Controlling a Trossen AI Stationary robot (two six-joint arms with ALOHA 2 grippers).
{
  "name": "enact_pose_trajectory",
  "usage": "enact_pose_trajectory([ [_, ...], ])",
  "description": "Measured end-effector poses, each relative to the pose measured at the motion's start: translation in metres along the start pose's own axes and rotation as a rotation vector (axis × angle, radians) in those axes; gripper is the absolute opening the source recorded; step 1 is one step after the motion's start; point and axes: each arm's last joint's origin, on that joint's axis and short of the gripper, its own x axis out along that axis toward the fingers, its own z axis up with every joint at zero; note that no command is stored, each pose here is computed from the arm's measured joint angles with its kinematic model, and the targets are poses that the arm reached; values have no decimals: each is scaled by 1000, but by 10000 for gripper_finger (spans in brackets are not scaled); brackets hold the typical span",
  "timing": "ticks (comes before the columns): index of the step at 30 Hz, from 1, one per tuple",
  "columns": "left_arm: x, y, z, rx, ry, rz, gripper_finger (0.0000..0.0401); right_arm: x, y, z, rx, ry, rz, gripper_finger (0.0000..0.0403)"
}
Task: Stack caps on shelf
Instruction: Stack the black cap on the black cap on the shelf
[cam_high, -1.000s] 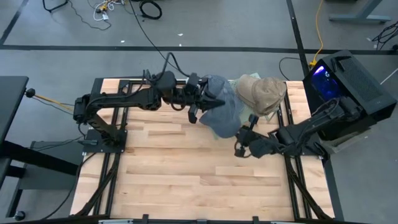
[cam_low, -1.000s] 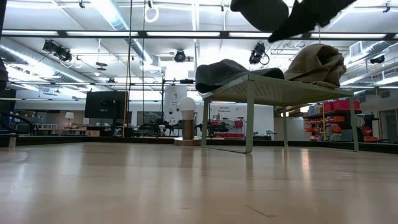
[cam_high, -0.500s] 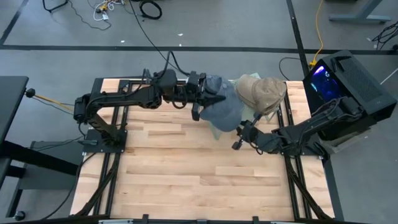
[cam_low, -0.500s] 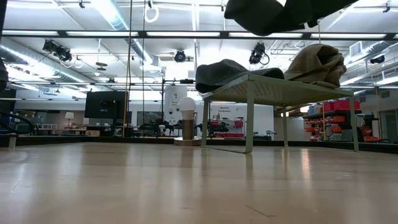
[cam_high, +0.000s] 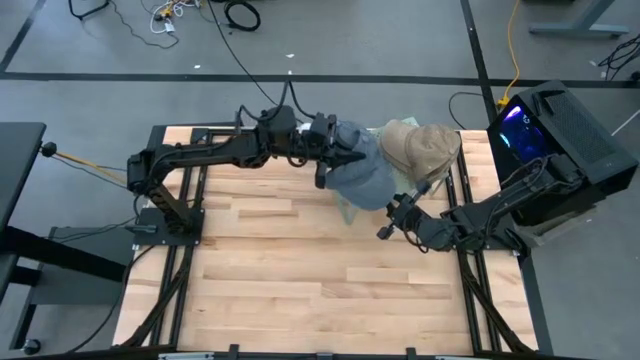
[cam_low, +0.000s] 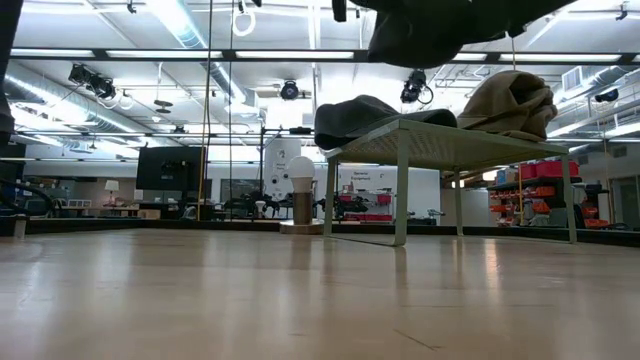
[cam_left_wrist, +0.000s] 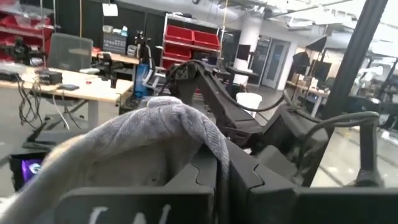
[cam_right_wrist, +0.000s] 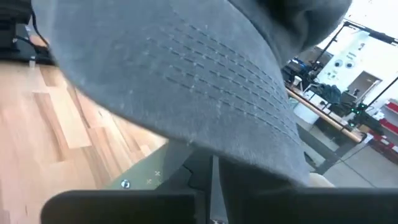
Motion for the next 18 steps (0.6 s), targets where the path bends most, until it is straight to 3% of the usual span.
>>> enact_pose_trajectory([
  [8,-3,16,-3,104,41,-54,12,-1,-2,-4,-41,25,-96,29],
  [14,5,42,-30,95,118,-63,6,-1,-3,-4,-42,31,-126,29],
  [18,4,55,-35,94,133,-30,12,1,-4,-5,-44,35,-127,29],
])
